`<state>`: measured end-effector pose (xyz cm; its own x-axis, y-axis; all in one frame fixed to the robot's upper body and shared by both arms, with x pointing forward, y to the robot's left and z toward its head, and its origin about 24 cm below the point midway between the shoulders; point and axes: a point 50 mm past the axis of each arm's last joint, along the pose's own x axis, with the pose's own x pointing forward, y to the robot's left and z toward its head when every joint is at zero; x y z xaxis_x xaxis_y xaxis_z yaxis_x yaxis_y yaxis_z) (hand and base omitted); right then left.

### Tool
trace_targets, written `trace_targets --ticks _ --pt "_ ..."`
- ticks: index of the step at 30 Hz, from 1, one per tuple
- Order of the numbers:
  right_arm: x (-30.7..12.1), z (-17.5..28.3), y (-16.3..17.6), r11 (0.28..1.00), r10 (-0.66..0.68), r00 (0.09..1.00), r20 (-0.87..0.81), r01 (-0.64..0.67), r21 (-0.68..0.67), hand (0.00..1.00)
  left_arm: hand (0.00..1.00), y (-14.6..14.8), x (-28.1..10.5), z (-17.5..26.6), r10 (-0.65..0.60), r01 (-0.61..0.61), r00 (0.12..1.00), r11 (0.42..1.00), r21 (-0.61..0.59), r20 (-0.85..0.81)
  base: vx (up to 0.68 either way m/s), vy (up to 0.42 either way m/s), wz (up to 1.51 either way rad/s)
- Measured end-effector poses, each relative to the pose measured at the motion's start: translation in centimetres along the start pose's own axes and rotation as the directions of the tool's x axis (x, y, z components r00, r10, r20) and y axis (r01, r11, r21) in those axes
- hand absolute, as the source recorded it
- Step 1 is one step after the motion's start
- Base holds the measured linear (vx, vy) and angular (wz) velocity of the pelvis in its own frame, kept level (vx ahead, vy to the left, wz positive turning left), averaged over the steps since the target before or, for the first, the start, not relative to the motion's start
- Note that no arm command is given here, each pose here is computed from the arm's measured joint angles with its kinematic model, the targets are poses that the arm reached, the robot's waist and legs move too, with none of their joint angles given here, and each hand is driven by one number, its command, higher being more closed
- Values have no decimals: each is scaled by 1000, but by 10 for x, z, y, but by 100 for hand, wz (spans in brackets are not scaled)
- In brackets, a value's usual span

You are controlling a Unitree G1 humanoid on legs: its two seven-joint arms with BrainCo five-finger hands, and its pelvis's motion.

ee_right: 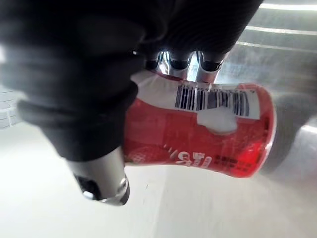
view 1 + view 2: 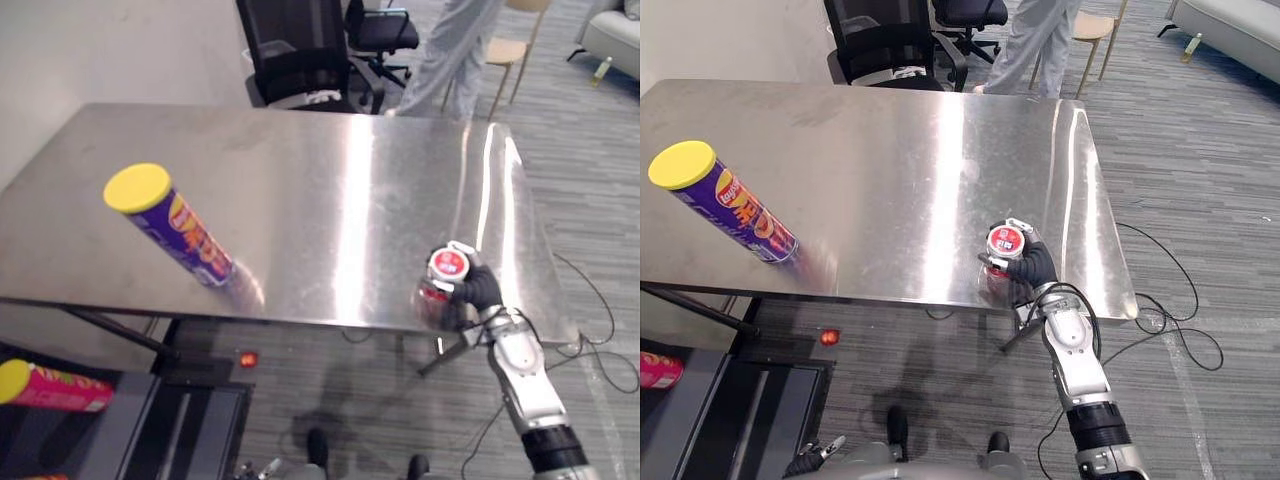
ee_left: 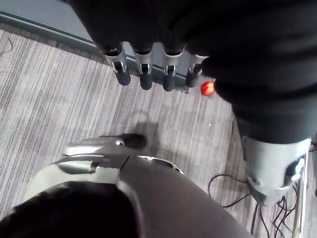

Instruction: Put the gum and the chips on the shelf.

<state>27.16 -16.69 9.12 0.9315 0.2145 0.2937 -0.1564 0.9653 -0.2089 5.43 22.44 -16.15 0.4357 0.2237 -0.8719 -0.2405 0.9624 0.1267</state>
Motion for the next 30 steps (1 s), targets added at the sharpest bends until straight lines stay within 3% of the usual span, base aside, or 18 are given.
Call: trace_targets --ticks 13,30 --pt "-31 16 -3 992 -54 997 51 48 116 100 0 1 0 0 16 -16 1000 1000 -15 -2 2 -1 3" --pt "-65 10 -28 978 -182 983 -18 183 96 100 0 -2 -4 -11 0 -1 1000 999 -42 -31 -33 5 4"
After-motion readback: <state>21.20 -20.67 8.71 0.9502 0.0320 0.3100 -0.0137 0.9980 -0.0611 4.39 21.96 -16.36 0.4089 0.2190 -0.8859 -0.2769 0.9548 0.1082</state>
